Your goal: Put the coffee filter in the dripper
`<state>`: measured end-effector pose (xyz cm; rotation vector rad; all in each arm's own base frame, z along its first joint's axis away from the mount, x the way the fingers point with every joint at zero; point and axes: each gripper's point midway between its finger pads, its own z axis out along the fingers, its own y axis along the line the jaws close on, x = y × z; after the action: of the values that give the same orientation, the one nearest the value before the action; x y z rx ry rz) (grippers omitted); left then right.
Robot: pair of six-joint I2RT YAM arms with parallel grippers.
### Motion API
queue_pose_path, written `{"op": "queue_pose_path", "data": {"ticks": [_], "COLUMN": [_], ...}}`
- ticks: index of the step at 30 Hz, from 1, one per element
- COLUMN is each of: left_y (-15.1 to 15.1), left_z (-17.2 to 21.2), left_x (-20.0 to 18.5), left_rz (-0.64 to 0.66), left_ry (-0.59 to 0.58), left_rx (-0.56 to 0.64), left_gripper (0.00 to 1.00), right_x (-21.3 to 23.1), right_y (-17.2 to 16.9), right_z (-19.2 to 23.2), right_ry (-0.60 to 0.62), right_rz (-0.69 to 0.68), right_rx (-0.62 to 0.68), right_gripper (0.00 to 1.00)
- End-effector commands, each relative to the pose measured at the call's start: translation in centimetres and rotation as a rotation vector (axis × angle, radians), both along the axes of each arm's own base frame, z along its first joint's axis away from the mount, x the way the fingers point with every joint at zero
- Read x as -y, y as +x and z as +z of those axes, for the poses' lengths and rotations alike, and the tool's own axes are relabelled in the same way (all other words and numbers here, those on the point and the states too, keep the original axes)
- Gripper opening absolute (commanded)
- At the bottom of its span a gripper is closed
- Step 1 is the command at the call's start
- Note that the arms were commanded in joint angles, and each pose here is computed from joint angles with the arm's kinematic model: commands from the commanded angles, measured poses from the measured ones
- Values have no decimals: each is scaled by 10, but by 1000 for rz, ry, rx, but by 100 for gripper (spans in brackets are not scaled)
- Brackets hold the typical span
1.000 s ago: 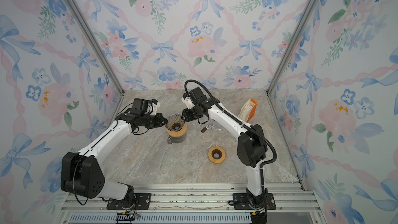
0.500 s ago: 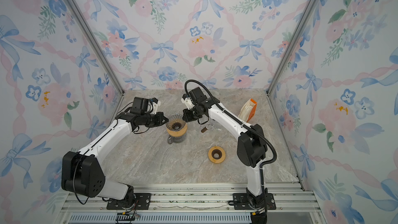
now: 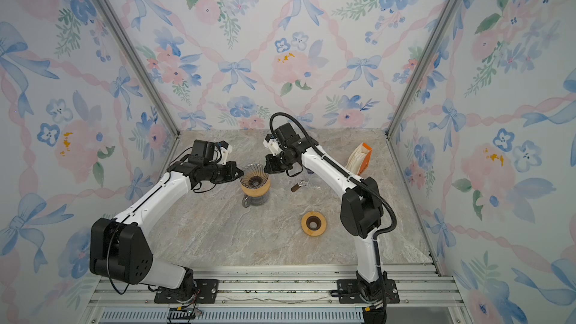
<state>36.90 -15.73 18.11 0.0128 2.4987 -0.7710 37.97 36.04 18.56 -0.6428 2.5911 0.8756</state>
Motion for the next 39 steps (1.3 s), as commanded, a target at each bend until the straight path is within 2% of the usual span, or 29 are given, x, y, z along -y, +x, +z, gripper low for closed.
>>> {"op": "queue_pose_path", "data": {"ticks": [1,14,27,33,39], "left_y": [5,6,-4,-12,-12], "left_z": [-11,-30,-48,-65,-67], "left_x": [-6,-8,-16,-24,-23], "left_rz": [18,16,13,30,25], "left_ry": [40,53,100,137,135], "left_rx": [-24,-70,-92,-127,-133], "left_gripper": [1,1,0,0,0], "right_x": [7,14,18,19,20], "right_y": [-3,-1,-6,-7,-7], "right_z": [-19,-43,-61,-60,-61], "right_ry": [-56,-140,-116,-148,-163], "right_rz": [-21,-56,-59,-31,-22], "right_rx": [-78,-166,-112,-70,-98], "right_gripper": [0,0,0,0,3]}}
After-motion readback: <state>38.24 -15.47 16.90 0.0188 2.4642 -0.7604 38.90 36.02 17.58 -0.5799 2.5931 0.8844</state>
